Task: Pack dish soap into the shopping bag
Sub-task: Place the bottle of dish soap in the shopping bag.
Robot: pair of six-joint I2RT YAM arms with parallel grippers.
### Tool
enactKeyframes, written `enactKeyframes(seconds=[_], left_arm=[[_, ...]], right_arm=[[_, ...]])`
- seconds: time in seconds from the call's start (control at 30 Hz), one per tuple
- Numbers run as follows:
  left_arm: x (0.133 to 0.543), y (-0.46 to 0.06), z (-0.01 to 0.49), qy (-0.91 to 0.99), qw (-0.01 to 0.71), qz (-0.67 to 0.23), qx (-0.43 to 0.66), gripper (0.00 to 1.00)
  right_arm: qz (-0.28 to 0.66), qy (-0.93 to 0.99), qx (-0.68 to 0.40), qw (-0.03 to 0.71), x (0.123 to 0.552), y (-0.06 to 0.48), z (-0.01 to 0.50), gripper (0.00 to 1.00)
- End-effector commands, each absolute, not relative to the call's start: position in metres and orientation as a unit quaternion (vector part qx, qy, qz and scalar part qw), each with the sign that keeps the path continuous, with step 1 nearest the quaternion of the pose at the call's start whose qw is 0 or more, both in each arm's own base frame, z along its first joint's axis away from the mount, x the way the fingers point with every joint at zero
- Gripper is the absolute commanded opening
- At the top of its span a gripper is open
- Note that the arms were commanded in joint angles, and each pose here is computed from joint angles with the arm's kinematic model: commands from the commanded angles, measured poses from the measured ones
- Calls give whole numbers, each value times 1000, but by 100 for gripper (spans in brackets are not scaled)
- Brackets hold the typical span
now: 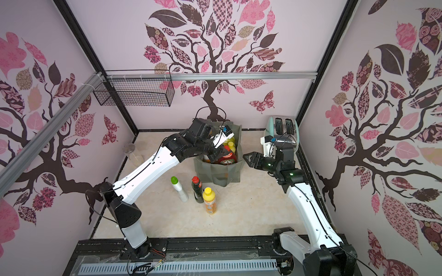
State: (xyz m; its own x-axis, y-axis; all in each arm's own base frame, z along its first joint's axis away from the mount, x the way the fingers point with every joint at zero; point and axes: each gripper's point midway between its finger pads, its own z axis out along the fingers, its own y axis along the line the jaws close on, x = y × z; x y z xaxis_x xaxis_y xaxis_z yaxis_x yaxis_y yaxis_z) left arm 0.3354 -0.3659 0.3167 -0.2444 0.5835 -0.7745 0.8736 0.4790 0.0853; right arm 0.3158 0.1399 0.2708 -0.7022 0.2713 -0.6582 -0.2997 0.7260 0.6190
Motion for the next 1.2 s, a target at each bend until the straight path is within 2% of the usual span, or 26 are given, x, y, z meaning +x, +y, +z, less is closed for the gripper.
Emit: enactKeyframes(seconds=[0.0,0.07,0.27,0.3,0.67,0.9,1.17], left_arm=[[341,-382,361,725,457,-221,465,0],[341,-382,360,726,456,-221,465,0],[340,-385,346,731,443,-224,469,0],[341,-386,345,731,442,-225,469,0],[342,-403,302,746,393,-236,483,0],[342,-415,256,764,343,-229,497,0],[344,-421,231,772,321,-226,500,0]], right_arm=[[338,855,-32,391,315,147,275,60],[340,855,-38,389,315,154,274,54],[350,846,-45,401,321,160,289,2],[352,843,-47,403,322,161,293,0],[372,821,-62,428,321,167,331,0],[375,820,-69,427,319,170,332,0],[383,811,-73,436,315,171,343,0]])
